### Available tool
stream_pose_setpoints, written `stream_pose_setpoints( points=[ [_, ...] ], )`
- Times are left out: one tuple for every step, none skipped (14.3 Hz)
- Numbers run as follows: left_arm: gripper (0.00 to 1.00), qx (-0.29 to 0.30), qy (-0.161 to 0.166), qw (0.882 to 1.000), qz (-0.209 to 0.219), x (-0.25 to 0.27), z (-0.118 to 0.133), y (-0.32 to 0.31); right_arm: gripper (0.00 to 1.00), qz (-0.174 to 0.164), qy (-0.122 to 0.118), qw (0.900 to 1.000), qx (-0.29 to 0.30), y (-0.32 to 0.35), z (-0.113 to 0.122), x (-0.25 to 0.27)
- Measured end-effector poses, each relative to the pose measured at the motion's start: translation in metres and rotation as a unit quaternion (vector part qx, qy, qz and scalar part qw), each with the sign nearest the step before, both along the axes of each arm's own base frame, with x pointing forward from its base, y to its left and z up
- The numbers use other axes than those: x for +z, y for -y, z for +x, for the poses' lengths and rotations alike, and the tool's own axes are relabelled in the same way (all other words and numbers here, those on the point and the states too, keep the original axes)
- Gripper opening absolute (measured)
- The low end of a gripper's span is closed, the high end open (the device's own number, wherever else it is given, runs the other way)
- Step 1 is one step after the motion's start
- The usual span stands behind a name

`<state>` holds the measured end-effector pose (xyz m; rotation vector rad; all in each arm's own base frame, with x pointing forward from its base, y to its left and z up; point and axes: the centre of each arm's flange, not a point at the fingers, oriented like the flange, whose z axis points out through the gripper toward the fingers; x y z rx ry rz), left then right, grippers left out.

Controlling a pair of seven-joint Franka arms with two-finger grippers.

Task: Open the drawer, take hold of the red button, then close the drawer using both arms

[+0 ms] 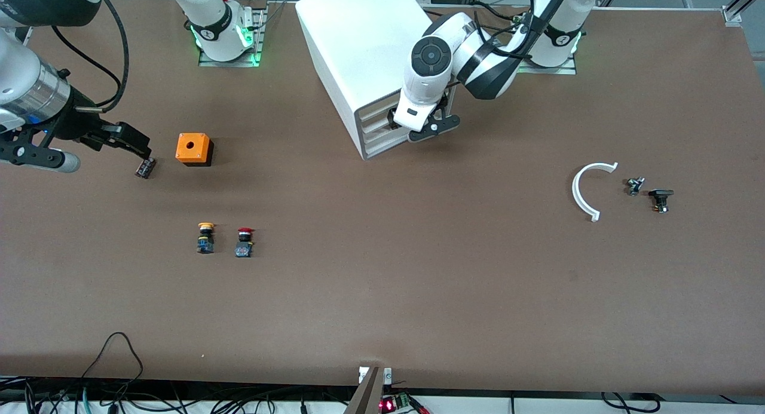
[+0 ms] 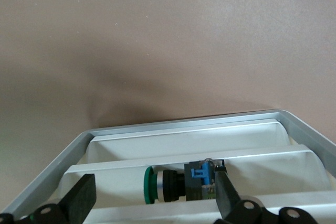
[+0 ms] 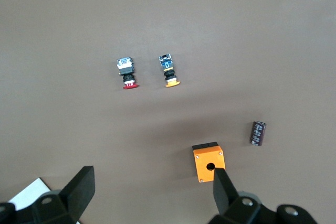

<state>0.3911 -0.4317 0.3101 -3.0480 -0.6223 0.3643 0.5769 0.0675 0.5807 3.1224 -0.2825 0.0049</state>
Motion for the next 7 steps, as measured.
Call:
stream_pose_setpoints(
  points=[
    [1.00, 0.002, 0.001, 1.000, -0.002, 0.006, 0.006, -0.002, 1.00, 0.000, 0.001, 1.000, 0.008, 0.000, -0.001, 0.002],
    [1.00, 0.000, 0.000, 1.000, -0.004, 0.017, 0.018, -0.007, 1.00, 0.000, 0.003, 1.000, 0.029, 0.000, -0.003, 0.005],
    [1.00, -0.005, -0.004, 1.000, -0.006, 0.032, 0.033, -0.015, 1.00, 0.000, 0.007, 0.999, 0.052, 0.001, -0.006, 0.009],
    [1.00, -0.012, -0.008, 1.000, -0.008, 0.051, 0.052, -0.026, 1.00, 0.000, 0.009, 0.998, 0.066, 0.002, -0.011, 0.013],
    [1.00, -0.021, -0.012, 1.000, -0.012, 0.072, 0.072, -0.042, 1.00, 0.000, 0.011, 0.997, 0.075, 0.004, -0.018, 0.016],
    [1.00, -0.037, -0.013, 0.999, -0.017, 0.095, 0.093, -0.063, 1.00, 0.000, 0.013, 0.997, 0.080, 0.005, -0.026, 0.019],
    [1.00, -0.061, -0.012, 0.998, -0.018, 0.117, 0.112, -0.086, 1.00, 0.000, 0.013, 0.997, 0.082, 0.006, -0.033, 0.020]
  ],
)
